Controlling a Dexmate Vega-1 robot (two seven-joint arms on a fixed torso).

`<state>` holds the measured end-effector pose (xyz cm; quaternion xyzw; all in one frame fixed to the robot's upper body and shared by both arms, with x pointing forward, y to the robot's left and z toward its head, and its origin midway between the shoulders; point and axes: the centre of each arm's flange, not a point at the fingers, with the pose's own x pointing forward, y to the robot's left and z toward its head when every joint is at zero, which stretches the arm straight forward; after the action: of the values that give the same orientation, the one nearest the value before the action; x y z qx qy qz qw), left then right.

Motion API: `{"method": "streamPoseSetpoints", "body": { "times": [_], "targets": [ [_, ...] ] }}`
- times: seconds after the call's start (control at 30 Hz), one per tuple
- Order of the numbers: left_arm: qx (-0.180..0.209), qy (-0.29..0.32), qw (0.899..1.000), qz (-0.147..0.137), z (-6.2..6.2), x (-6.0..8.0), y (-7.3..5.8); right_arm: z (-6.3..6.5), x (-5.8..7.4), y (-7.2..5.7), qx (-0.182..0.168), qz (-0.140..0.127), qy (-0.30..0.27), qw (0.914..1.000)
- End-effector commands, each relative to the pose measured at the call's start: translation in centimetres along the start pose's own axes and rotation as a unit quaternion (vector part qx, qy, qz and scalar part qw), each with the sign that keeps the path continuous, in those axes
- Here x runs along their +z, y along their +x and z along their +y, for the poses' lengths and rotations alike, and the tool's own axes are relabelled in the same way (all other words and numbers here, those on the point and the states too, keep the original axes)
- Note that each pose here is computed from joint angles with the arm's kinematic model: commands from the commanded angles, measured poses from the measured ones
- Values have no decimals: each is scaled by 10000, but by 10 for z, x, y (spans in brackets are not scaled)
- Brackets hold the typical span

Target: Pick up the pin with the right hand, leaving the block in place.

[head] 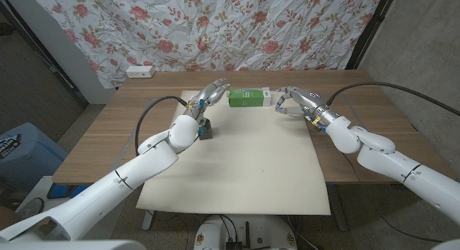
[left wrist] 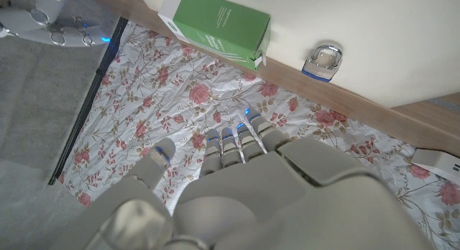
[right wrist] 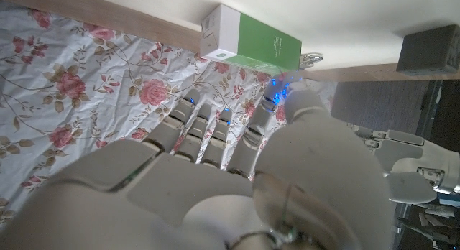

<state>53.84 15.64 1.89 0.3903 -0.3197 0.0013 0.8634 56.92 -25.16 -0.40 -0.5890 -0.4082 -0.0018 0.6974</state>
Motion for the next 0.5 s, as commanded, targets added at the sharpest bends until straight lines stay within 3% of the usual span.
{"method": "streamPoseSetpoints", "body": {
  "times": [0.03, 0.5],
  "targets": [
    [-181, 661, 9976, 11, -14, 15, -3, -2, -7, -5, -262, 146, 419, 9987],
    [-745, 876, 9932, 149, -27, 15, -15, -1, -11, -8, -423, 335, 648, 9964]
  ]
}}
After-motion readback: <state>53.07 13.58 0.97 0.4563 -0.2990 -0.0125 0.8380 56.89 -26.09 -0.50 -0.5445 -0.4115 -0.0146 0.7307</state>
